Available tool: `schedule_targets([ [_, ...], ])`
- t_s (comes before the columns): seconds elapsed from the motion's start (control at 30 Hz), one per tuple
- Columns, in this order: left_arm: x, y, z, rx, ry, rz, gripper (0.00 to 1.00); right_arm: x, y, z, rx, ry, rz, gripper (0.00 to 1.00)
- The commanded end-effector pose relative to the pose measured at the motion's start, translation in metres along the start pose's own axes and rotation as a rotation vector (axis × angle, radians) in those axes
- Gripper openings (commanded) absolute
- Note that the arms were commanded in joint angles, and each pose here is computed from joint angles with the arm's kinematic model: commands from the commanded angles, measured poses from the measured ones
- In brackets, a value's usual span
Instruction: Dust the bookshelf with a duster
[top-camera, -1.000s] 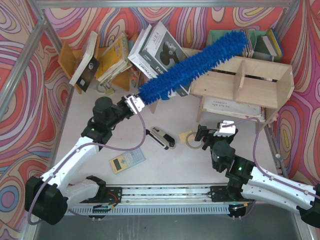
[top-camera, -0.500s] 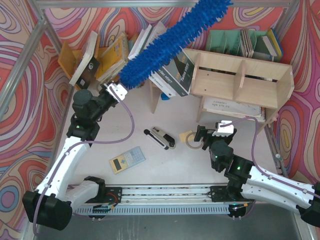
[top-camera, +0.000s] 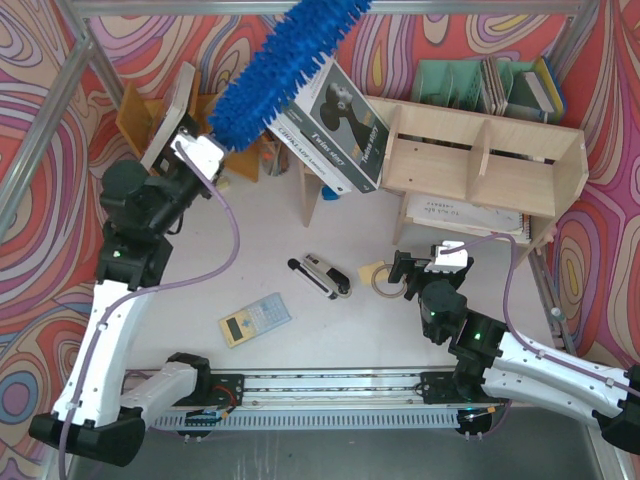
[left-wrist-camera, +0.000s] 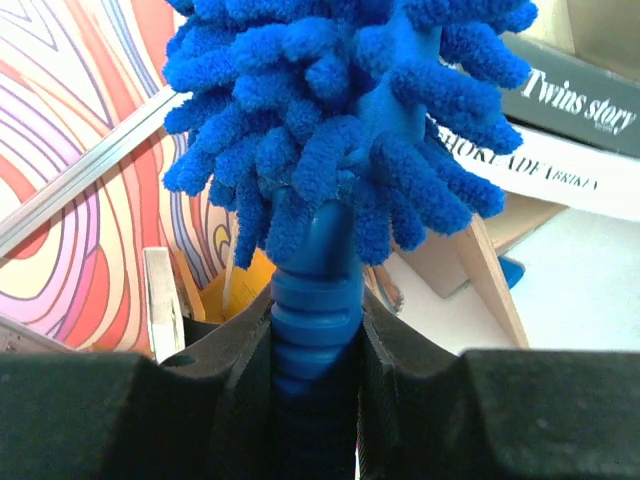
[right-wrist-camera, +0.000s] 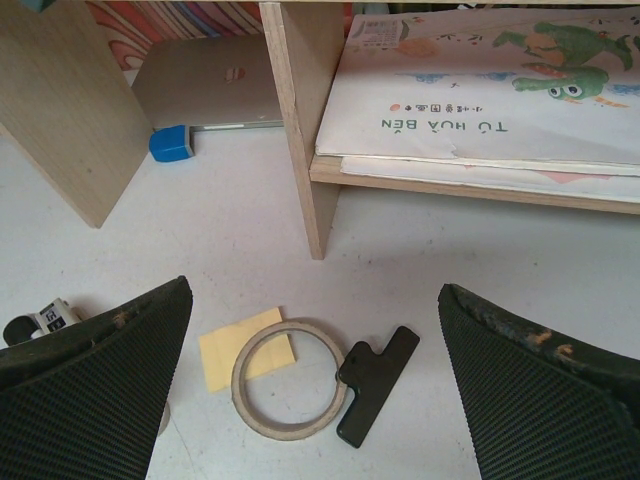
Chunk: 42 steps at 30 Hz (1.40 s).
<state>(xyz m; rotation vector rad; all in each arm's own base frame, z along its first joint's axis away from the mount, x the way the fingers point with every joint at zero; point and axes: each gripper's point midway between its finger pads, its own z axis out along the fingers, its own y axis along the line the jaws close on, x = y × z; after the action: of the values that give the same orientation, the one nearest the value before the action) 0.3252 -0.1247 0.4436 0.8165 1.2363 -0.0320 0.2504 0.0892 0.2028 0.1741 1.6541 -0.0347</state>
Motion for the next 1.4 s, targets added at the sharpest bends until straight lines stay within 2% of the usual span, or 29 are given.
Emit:
schedule_targets([
  [0.0,-0.006,0.008,-0.009,-0.056,0.056,-0.180,0.00,-0.013,-0.001,0.000,0.010,-0.020,0.044,0.99],
  [0.07,-0.004,0.010,-0.010,-0.080,0.094,-0.282,0.00,-0.013,-0.001,0.000,0.011,-0.019,0.043,0.99],
  [0.3,0.039,0.005,-0.020,-0.179,0.412,-0.582,0.00,-0.012,0.001,0.000,0.006,-0.018,0.039,0.99],
  [0.53,0.055,0.001,-0.043,-0.305,0.507,-0.730,0.00,-0.010,0.003,0.002,0.006,-0.012,0.027,0.99],
  [0.7,0.072,-0.016,-0.066,-0.340,0.644,-0.818,0.00,-0.010,0.003,0.002,0.009,-0.011,0.023,0.99],
  [1.07,0.073,-0.062,-0.115,-0.275,0.675,-0.932,0.00,-0.008,0.003,0.003,0.015,-0.008,0.011,0.99],
  [1.37,0.067,-0.122,-0.137,-0.053,0.687,-0.963,0.00,-0.009,0.003,0.003,0.015,-0.009,0.014,0.99],
])
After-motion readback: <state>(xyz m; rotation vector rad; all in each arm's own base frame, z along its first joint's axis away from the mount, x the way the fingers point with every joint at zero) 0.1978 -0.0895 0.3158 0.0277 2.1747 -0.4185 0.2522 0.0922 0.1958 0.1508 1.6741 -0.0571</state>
